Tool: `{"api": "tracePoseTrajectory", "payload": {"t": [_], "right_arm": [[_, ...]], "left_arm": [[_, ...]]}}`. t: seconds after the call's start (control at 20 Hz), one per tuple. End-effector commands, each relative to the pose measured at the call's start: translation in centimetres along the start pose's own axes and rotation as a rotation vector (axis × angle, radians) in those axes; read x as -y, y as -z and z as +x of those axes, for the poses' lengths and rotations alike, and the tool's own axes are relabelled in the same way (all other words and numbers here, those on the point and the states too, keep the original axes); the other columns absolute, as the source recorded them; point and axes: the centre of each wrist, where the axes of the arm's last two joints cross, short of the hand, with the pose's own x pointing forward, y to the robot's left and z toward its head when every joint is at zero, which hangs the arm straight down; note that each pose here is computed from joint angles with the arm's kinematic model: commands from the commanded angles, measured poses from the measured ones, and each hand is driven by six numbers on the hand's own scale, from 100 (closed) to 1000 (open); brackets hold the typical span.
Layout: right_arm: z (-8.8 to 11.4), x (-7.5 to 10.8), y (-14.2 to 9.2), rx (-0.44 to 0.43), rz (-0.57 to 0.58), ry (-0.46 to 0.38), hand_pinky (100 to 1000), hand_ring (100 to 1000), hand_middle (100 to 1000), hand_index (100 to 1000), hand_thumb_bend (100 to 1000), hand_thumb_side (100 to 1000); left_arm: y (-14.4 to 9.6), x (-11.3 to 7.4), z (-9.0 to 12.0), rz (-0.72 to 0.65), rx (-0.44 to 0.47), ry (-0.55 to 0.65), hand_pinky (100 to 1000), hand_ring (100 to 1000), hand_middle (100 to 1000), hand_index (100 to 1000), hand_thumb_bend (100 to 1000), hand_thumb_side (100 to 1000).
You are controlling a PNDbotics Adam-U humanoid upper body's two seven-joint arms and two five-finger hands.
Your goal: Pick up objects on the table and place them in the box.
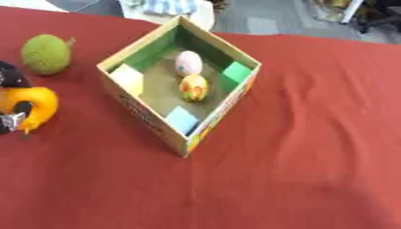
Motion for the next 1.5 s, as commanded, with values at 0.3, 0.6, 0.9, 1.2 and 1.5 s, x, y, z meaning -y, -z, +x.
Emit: {"api": "tracePoseTrajectory", "payload": {"t": [0.3, 0.6, 0.9, 1.2, 1.5], "right_arm": [[0.8, 0.4, 0.2, 0.197, 0.277, -0.201, 1000, 100, 676, 772, 100, 524], [0.9, 0.5, 0.0, 0.191, 0.268, -0.202, 1000, 100, 675, 772, 100, 523], [1.0, 0.6, 0.0, 0.193, 0.269, -0.199, 1000, 100, 675, 772, 100, 524], [1.0, 0.6, 0.1, 0.204, 0.28, -0.19, 1000, 100, 675, 773, 100, 524], [0.8, 0.4, 0.4, 0.22, 0.29, -0.179, 1000, 100, 675, 773, 100, 525]], "left_arm": [[-2.1, -4.6, 2.1, 0.168, 0.079, 0.041, 605, 571, 518, 652, 290, 134], [-3.5, -7.6, 4.2, 0.243, 0.202, 0.021, 603, 563, 517, 651, 273, 100], [-2.3, -10.1, 6.1, 0.327, 0.386, -0.045, 602, 550, 515, 652, 166, 100], [-0.8, -12.7, 9.3, 0.355, 0.529, -0.153, 608, 551, 516, 657, 100, 100], [1.1, -13.1, 10.5, 0.332, 0.511, -0.18, 613, 556, 519, 660, 100, 103]]}}
